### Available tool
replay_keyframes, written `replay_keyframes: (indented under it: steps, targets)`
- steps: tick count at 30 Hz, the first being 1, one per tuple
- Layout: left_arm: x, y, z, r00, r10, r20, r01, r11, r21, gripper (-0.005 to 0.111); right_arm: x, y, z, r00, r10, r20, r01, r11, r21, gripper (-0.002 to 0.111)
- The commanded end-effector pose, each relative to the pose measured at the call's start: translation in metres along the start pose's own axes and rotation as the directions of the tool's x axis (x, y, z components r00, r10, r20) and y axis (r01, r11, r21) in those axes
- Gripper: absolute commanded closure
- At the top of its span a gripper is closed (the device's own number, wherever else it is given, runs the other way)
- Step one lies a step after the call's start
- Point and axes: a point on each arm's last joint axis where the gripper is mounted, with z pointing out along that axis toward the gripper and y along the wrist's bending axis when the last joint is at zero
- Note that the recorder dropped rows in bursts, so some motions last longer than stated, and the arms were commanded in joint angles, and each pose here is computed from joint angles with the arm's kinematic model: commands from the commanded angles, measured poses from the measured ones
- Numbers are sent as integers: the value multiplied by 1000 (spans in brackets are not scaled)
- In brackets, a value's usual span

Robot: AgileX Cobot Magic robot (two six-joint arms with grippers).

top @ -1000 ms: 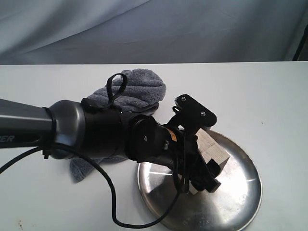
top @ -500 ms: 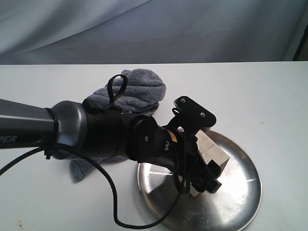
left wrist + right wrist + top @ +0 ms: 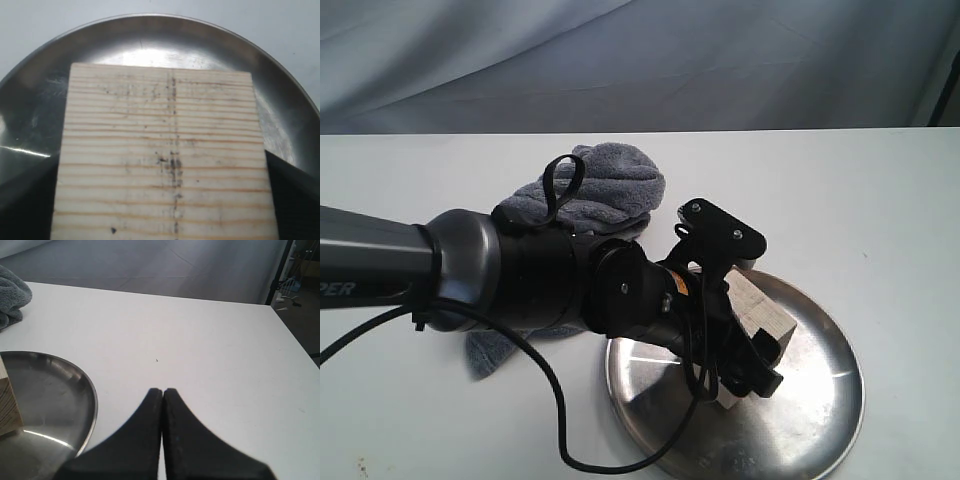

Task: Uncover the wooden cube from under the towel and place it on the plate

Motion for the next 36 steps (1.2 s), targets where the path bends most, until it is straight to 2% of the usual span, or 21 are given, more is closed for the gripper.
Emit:
replay_keyframes:
  steps: [1, 3, 12, 17, 24, 29, 36]
  targets:
    - [-10, -2, -5, 998, -9, 63, 10, 1000, -11, 27, 0, 0, 0, 1000, 1, 12, -1, 1000, -3, 108]
    - [-10, -2, -5, 998, -7, 63, 8, 1000, -12, 1, 0, 0, 0, 1000, 1, 12, -1, 1000, -3, 108]
    - [-10, -1, -5, 997, 46, 56, -46, 999, -19, 3, 0, 0, 0, 1000, 1, 12, -1, 1000, -3, 108]
    - [-18, -3, -19, 992, 79, 94, -77, 997, -24, 3, 0, 0, 0, 1000, 1, 12, -1, 1000, -3, 108]
    - [-45, -9, -71, 965, 114, 235, -109, 994, -31, 3, 0, 0, 0, 1000, 1, 12, -1, 1000, -3, 108]
    - [-62, -15, -120, 927, 137, 350, -132, 990, -37, 3, 0, 0, 0, 1000, 1, 12, -1, 1000, -3, 108]
    - [-70, -23, -175, 888, 147, 435, -151, 988, -25, 3, 0, 0, 0, 1000, 1, 12, -1, 1000, -3, 108]
